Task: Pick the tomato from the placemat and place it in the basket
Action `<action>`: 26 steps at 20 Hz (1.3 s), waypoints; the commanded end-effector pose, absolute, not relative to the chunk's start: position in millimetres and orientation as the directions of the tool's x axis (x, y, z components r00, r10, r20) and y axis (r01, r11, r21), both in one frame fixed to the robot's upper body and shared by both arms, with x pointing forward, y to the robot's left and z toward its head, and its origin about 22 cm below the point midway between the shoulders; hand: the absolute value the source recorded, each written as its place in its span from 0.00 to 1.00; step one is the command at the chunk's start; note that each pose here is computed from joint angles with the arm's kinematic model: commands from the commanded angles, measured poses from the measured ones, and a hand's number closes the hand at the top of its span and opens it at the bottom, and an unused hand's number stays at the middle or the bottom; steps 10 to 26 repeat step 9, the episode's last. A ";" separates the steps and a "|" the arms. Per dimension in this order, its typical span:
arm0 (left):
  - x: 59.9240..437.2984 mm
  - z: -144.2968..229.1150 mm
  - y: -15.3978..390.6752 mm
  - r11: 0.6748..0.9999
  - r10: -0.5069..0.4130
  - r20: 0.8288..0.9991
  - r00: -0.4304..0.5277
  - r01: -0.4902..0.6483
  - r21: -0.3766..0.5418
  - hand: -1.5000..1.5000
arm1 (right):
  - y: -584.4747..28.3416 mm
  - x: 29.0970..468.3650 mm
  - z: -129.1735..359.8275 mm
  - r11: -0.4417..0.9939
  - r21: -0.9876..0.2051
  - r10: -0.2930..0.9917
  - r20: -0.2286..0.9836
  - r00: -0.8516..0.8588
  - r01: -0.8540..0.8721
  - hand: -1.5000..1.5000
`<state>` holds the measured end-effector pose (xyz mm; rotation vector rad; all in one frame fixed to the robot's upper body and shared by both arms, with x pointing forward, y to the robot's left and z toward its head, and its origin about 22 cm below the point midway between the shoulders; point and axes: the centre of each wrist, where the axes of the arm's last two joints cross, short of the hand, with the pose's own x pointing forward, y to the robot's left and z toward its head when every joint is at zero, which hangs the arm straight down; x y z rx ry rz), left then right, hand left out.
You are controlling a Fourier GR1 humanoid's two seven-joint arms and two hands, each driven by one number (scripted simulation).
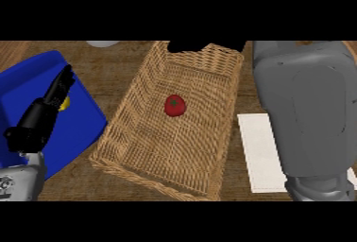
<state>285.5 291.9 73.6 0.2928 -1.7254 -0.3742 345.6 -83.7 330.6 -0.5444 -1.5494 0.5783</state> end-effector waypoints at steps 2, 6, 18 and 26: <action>281.1 68.5 303.1 0.916 -0.395 0.904 -0.163 0.000 0.400 0.50 | -129.3 343.6 340.5 0.861 -0.460 0.467 0.884 0.019 0.218 0.00; 272.9 67.5 293.8 0.911 -0.404 0.898 -0.173 0.016 0.413 0.50 | -194.4 346.5 331.7 0.845 -0.398 0.409 0.911 0.047 0.357 0.00; 285.5 74.4 292.6 0.916 -0.395 0.904 -0.166 0.003 0.401 0.50 | -224.4 329.1 321.5 0.838 -0.359 0.381 0.924 0.030 0.410 0.00; 285.5 74.4 292.6 0.916 -0.395 0.904 -0.166 0.003 0.401 0.50 | -224.4 329.1 321.5 0.838 -0.359 0.381 0.924 0.030 0.410 0.00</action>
